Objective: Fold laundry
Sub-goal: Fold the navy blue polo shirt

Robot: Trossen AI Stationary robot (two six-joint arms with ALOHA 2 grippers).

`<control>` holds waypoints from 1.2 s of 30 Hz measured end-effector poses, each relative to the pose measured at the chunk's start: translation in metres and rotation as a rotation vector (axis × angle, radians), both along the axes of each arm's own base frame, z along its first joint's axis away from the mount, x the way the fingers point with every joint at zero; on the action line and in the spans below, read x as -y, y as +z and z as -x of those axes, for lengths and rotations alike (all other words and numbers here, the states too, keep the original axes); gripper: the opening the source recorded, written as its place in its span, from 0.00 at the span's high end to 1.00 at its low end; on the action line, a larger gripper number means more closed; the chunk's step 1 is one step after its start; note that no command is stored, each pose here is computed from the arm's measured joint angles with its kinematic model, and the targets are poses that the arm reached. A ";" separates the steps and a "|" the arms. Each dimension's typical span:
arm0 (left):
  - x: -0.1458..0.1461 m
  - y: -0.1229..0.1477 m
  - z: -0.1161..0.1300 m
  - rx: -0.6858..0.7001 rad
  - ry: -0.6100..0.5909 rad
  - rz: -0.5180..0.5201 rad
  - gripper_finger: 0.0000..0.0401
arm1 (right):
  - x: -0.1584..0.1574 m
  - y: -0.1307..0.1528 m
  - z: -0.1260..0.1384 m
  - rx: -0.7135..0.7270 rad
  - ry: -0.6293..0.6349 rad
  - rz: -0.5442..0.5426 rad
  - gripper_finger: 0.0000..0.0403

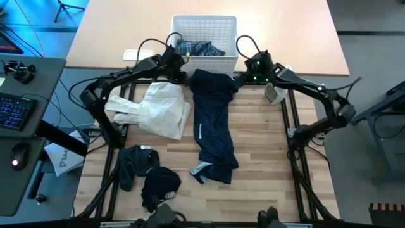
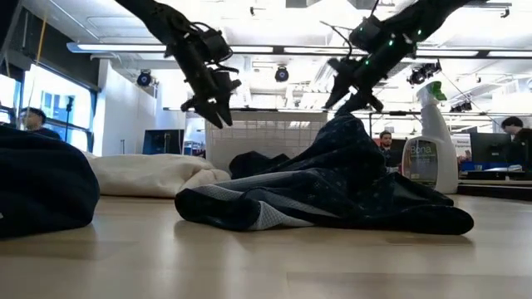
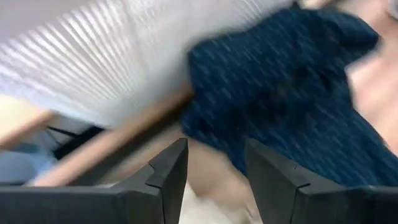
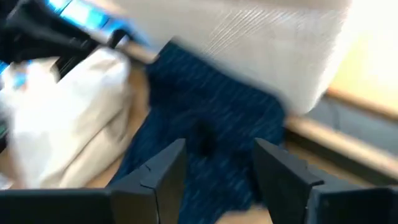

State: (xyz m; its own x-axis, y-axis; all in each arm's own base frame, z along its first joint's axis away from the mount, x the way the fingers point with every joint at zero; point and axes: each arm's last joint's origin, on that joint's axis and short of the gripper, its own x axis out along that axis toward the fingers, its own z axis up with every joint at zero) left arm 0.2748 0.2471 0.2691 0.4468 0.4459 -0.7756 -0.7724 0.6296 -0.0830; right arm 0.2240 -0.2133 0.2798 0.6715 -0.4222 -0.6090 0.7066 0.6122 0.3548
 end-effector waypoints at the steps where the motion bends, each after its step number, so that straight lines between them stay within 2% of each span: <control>1: 0.004 0.002 0.002 0.003 -0.027 0.028 0.63 | -0.007 0.002 0.000 -0.004 0.027 -0.019 0.54; 4: 0.020 0.010 0.002 0.006 -0.180 0.074 0.63 | -0.033 0.003 -0.002 -0.038 0.096 -0.065 0.53; 12: 0.091 0.025 -0.017 0.019 -0.751 0.114 0.63 | -0.136 -0.006 -0.012 -0.115 0.311 -0.252 0.57; 15: 0.125 0.024 -0.029 0.018 -0.901 0.163 0.63 | -0.174 -0.004 -0.009 -0.103 0.292 -0.306 0.59; 18: 0.159 0.017 -0.037 0.000 -0.966 0.238 0.63 | -0.211 -0.002 -0.001 -0.045 0.225 -0.298 0.61; 21: 0.192 -0.007 -0.041 -0.031 -0.946 0.343 0.63 | -0.242 -0.015 0.012 -0.020 0.218 -0.302 0.62; 25: 0.230 -0.044 -0.047 0.020 -0.799 0.454 0.63 | -0.273 -0.048 0.028 -0.021 0.203 -0.395 0.66; 28: 0.257 -0.071 -0.049 0.092 -0.624 0.440 0.63 | -0.293 -0.064 0.035 0.026 0.217 -0.428 0.68; 31: 0.277 -0.089 -0.052 0.219 -0.471 0.401 0.63 | -0.308 -0.067 0.040 0.117 0.234 -0.390 0.69; 36: 0.288 -0.129 -0.061 0.229 -0.241 0.370 0.66 | -0.325 -0.056 0.044 0.229 0.265 -0.325 0.69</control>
